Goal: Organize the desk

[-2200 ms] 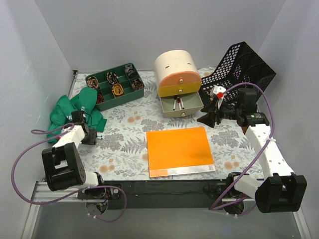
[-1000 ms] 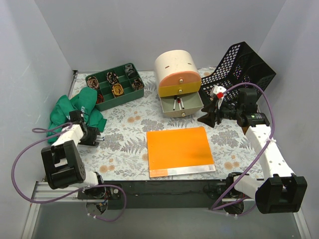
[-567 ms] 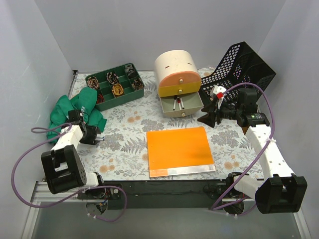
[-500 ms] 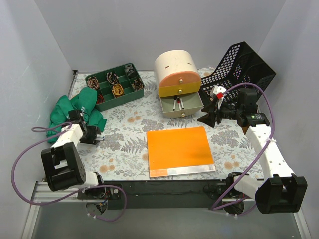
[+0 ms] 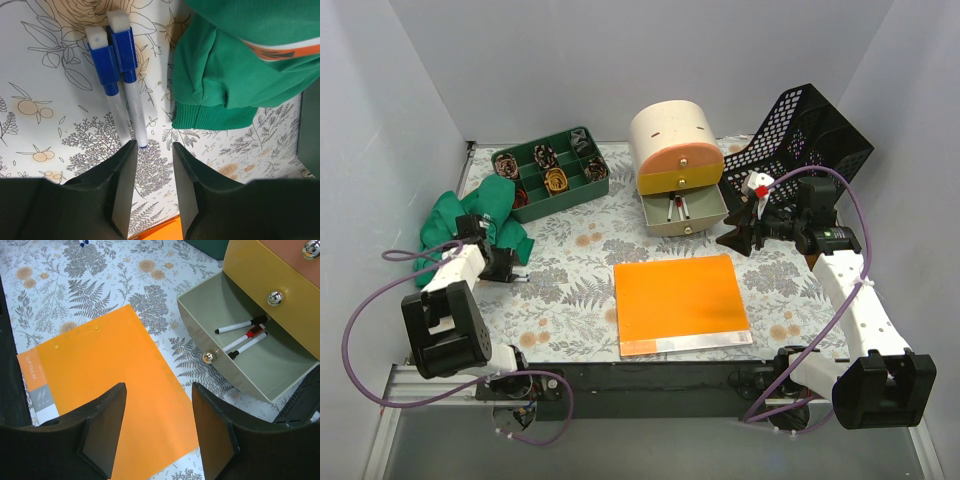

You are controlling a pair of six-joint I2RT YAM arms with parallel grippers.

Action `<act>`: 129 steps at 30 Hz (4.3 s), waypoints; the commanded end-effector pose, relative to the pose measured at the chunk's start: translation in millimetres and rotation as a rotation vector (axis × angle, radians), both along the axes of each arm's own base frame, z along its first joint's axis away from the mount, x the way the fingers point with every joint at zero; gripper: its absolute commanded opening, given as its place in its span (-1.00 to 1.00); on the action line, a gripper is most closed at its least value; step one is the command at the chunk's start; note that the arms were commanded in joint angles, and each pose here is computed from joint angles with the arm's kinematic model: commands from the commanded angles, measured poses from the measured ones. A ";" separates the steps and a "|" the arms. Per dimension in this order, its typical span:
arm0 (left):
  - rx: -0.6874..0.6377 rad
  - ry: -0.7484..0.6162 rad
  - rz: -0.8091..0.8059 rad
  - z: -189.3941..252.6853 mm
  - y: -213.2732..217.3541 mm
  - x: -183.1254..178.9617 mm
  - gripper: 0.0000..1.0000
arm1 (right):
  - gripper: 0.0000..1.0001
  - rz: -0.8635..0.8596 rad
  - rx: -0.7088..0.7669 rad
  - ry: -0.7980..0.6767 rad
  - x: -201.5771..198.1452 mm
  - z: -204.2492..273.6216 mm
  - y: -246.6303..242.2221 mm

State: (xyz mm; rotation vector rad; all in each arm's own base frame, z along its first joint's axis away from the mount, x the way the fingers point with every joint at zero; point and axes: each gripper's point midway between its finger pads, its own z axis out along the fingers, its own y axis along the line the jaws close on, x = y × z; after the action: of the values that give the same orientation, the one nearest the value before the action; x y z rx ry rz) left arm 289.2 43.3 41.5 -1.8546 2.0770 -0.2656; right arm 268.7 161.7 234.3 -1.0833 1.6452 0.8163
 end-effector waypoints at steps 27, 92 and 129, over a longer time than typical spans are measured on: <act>0.077 0.158 -0.044 -41.5 21.5 -16.9 -0.53 | 0.27 -0.001 0.006 -0.060 1.5 12.5 -0.8; 0.212 -0.993 -1.791 150.7 -368.8 114.1 -0.92 | 0.28 -0.068 -0.072 -0.046 19.2 -9.7 -12.3; 0.334 -0.756 -0.694 117.4 -141.8 -0.7 0.96 | 0.28 -0.053 -0.060 -0.026 17.6 -14.8 -11.5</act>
State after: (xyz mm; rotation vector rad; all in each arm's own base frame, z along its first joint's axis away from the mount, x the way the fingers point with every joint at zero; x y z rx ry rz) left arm 306.5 -131.8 200.2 -0.3145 1.8793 -0.7294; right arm 286.1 149.5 216.0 -1.0682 1.7187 0.7219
